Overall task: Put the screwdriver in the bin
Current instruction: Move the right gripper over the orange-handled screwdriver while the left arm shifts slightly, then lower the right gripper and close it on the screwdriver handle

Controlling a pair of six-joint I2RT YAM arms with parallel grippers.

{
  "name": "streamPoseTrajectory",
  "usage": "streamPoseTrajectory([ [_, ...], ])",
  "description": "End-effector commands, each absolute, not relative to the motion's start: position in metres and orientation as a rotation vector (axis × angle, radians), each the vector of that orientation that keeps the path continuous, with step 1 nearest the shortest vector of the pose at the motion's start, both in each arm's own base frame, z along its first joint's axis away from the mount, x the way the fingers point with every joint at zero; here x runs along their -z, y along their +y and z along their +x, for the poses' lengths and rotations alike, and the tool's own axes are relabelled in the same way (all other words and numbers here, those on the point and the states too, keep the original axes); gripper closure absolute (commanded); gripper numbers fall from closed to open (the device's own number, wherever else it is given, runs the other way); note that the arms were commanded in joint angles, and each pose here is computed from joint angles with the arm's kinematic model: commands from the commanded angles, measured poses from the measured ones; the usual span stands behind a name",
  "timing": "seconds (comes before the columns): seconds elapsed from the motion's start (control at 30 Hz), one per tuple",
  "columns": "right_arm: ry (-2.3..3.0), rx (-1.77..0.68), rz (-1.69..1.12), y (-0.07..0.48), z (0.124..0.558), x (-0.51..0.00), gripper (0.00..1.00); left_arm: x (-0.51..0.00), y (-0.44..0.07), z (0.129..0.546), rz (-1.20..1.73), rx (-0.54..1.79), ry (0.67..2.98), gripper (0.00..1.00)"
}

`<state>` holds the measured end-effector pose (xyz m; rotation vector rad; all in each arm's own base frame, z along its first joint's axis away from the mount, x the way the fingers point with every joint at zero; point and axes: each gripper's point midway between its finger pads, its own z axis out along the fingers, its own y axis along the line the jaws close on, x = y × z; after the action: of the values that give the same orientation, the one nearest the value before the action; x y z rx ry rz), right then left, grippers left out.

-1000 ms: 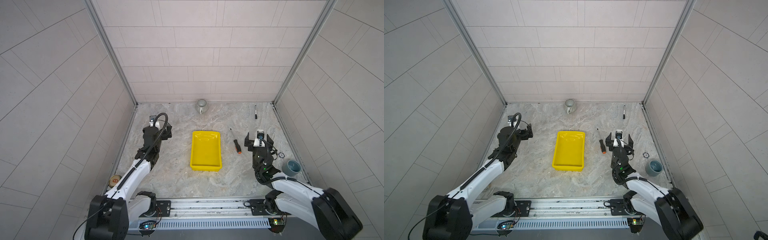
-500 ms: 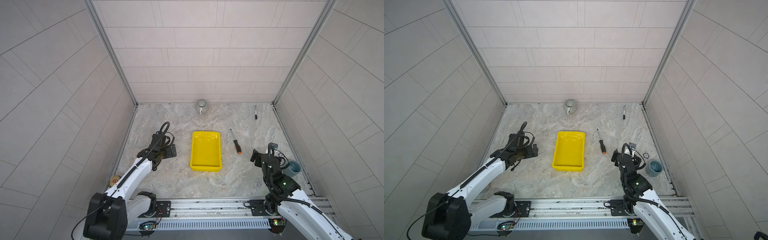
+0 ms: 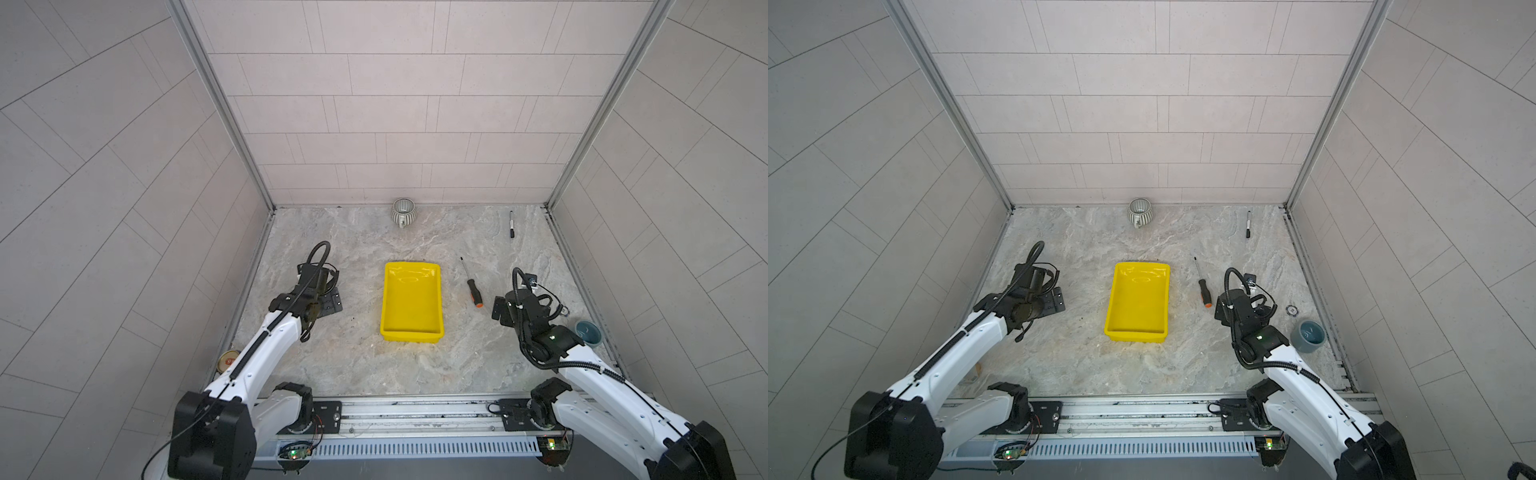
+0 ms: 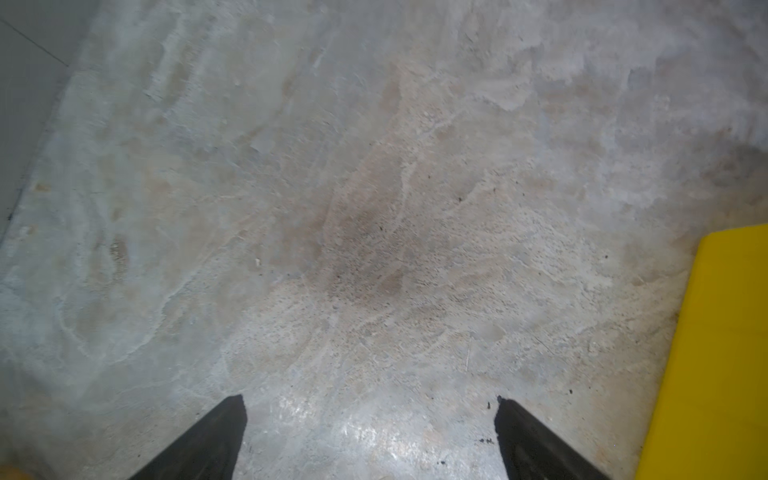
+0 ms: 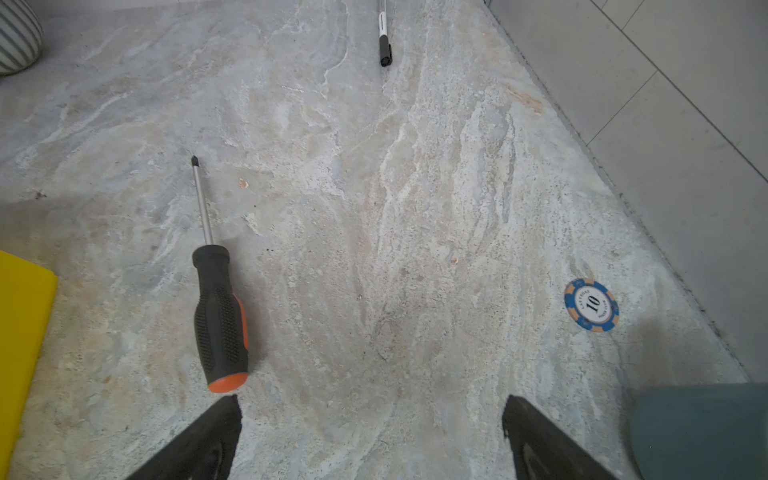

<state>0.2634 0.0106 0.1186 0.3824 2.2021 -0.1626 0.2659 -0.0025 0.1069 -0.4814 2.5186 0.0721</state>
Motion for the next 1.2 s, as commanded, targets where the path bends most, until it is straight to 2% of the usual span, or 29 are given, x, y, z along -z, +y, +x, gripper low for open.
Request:
streamPoseTrajectory([
  [0.0, 2.170, 0.141, 0.602, -0.007, 0.260, -0.132, 0.01, -0.108, 0.016, 0.252, -0.589, -0.082, 2.480, 0.00],
  [0.1, 2.198, -0.047, 0.590, 0.003, 0.272, -0.140, 0.01, -0.113, 0.029, 0.248, -0.658, -0.093, 2.420, 0.00],
  [0.23, 2.291, -0.075, 0.428, 0.022, 0.290, -0.145, 0.01, -0.096, 0.061, 0.227, -0.913, -0.267, 2.317, 0.00],
  [0.3, 2.395, -0.083, 0.376, 0.032, 0.294, -0.135, 0.01, -0.080, 0.055, 0.235, -0.911, -0.188, 2.317, 0.00],
  [0.5, 2.721, -0.122, 0.213, 0.065, 0.303, -0.099, 0.10, -0.088, 0.043, 0.233, -0.849, -0.097, 2.367, 0.00],
  [0.57, 2.786, -0.115, 0.197, 0.070, 0.308, -0.088, 0.19, -0.092, 0.034, 0.236, -0.798, -0.010, 2.329, 0.00],
  [0.67, 2.867, -0.124, 0.172, 0.078, 0.315, -0.071, 0.41, -0.100, 0.035, 0.233, -0.788, 0.029, 2.237, 0.00],
  [0.7, 2.888, -0.114, 0.165, 0.079, 0.315, -0.068, 0.44, -0.100, 0.032, 0.234, -0.774, 0.056, 2.218, 0.00],
  [1.17, 2.933, 0.026, 0.071, 0.085, 0.324, -0.045, 0.47, -0.109, 0.009, 0.238, -0.642, 0.208, 2.188, 0.07],
])
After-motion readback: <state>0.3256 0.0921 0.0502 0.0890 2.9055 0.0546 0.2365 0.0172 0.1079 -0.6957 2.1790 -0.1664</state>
